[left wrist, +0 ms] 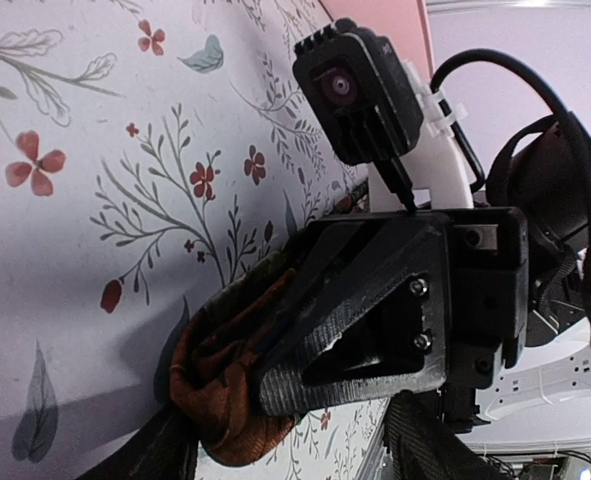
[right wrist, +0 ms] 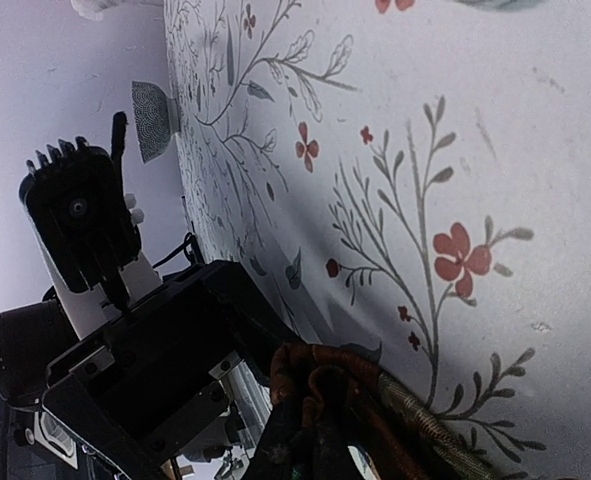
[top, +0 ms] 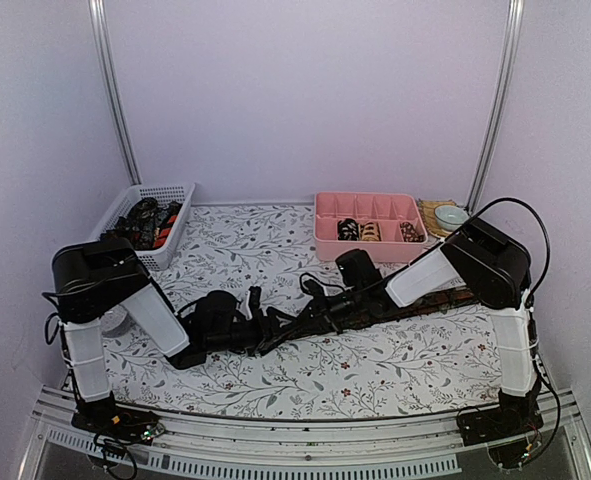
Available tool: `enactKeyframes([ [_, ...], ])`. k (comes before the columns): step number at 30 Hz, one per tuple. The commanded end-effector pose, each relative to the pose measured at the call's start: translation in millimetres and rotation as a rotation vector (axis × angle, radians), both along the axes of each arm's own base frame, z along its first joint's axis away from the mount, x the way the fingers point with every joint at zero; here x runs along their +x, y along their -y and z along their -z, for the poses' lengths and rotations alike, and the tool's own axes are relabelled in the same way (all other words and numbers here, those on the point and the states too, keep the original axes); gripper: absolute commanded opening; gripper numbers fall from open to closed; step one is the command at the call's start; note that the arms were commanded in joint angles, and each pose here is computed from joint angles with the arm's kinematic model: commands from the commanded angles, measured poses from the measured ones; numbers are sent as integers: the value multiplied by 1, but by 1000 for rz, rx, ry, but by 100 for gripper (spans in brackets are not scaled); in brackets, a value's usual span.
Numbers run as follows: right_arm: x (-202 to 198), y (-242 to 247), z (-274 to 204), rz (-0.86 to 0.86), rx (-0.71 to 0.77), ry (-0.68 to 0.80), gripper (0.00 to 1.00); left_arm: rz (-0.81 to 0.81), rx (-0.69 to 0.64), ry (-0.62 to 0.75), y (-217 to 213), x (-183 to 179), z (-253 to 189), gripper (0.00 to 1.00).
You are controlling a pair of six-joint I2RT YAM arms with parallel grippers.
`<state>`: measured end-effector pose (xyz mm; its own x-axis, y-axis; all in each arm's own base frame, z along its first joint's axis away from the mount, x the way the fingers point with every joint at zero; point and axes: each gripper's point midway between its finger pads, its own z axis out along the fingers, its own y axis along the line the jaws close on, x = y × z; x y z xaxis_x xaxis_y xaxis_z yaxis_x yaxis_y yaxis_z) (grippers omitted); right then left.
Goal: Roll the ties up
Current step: Roll the tie at the center of the board.
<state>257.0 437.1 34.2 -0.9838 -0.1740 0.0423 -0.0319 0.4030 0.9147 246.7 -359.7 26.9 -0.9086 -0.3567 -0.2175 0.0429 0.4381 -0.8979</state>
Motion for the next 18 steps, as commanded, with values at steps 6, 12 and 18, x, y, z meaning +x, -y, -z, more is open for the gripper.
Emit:
enactKeyframes([
  [6,-7,-2,7,-30,102,-57,0,-20,321,-291,-66,-48,112,65],
  [12,-5,-10,-7,-44,156,-72,0,-22,197,-255,-59,-47,100,64],
  [18,-9,-1,26,-33,51,-110,0,-11,166,-235,-55,-46,94,62],
])
